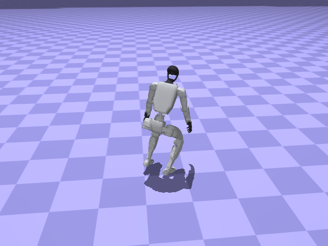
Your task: In place motions
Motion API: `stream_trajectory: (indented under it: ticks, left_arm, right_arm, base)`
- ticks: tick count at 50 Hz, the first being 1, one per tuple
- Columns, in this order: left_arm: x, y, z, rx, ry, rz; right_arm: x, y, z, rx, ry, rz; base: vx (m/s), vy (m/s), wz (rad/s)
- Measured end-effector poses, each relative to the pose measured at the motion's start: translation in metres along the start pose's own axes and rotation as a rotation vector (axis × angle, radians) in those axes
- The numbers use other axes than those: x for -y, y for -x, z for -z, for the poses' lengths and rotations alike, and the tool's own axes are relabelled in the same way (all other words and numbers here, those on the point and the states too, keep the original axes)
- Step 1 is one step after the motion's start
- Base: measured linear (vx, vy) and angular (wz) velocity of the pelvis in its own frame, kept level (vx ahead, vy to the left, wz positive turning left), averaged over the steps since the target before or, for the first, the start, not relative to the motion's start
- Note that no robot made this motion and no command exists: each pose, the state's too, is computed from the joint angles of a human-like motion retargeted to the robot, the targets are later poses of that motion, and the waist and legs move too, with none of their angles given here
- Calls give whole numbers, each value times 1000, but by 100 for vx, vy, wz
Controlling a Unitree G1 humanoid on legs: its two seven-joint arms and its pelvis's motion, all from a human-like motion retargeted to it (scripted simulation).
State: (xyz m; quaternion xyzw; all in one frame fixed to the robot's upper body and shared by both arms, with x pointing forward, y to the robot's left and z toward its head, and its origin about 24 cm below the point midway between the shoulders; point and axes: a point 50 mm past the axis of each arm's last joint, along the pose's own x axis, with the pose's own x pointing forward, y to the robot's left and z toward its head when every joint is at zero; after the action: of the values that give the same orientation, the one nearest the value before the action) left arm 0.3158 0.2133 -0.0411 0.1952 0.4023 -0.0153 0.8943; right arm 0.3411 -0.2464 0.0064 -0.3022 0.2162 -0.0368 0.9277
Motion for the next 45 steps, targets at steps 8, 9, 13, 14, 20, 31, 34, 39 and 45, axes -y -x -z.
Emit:
stream_trajectory:
  ticks: [8, 9, 13, 14, 20, 31, 34, 39, 45]
  left_arm:
    - [23, 3, 72, -260, -118, 116]
    - [28, 5, 86, -303, -117, 136]
    - [59, 19, 140, -457, -28, 230]
    - [69, 24, 153, -485, 7, 255]
    - [125, 62, 222, -616, 86, 332]
    - [161, 120, 284, -874, 199, 410]
    - [162, 107, 270, -825, 273, 373]
    - [149, 72, 227, -660, 307, 290]
    - [89, 22, 149, -336, 178, 103]
  right_arm:
    - [-46, 21, 57, -201, -153, -170]
    - [-55, 28, 71, -252, -165, -189]
    - [-89, 66, 128, -454, -162, -244]
    - [-98, 79, 142, -505, -151, -257]
    - [-142, 176, 221, -866, -179, -330]
    - [-158, 280, 266, -1266, -374, -617]
    - [-153, 247, 257, -1141, -314, -525]
    - [-127, 161, 218, -836, -52, -332]
    - [-97, 70, 129, -413, 54, -235]
  base:
    - [6, -3, -7]
    - [10, -6, -9]
    - [3, -2, -5]
    - [11, -1, -5]
    - [21, -7, 18]
    - [25, -6, 15]
    - [-8, 2, -44]
    - [-19, 14, -81]
    - [-25, 7, 35]
